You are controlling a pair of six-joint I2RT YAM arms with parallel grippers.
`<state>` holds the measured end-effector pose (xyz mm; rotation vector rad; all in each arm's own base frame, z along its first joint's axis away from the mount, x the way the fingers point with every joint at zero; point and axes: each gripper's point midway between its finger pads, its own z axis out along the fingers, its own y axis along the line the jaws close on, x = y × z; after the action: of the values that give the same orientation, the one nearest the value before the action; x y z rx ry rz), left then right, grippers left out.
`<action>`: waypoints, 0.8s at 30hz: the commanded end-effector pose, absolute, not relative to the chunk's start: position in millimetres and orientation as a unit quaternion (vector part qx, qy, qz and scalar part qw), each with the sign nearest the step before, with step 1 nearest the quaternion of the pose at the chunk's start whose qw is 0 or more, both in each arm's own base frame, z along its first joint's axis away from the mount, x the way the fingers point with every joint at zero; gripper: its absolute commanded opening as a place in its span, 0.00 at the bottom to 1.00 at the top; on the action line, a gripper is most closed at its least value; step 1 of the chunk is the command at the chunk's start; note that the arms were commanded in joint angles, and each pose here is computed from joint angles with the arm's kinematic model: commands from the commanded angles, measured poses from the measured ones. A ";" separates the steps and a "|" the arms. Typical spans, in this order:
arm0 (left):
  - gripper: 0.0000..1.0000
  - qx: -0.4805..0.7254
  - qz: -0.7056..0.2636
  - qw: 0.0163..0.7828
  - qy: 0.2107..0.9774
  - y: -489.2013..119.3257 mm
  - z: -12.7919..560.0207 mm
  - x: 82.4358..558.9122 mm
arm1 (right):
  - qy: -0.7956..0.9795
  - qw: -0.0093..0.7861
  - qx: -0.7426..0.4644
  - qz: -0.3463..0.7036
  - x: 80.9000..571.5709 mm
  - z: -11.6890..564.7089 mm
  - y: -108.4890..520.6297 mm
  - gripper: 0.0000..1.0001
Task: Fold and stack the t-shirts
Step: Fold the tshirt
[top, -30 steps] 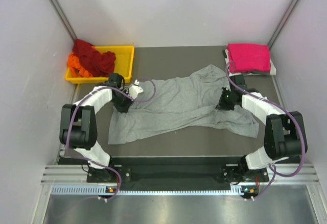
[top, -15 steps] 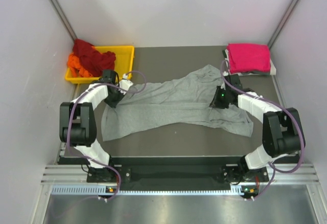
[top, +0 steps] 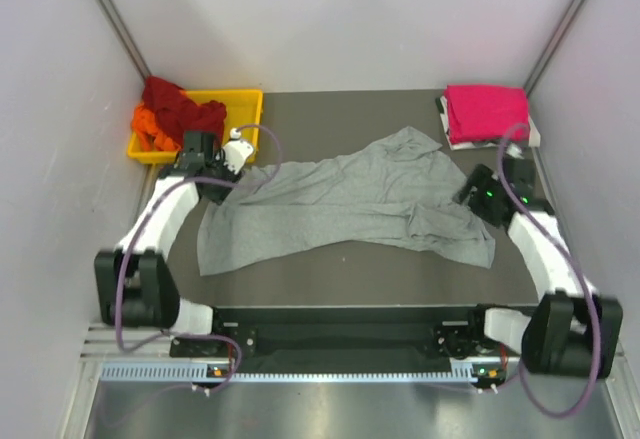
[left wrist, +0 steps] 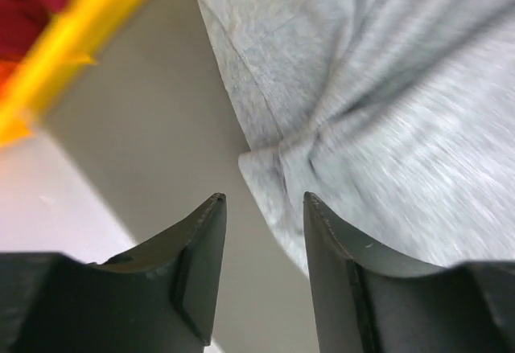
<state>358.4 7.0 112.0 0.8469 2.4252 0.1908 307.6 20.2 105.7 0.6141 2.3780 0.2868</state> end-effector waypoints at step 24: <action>0.00 0.470 0.130 0.184 0.853 -12.0 0.5 225.3 | 0.849 0.197 0.476 0.118 209.1 16.3 -39.8 0.19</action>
<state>226.7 -27.1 16.1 1.3435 2.3774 0.2616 207.0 -28.2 17.5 1.3351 2.4064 0.3475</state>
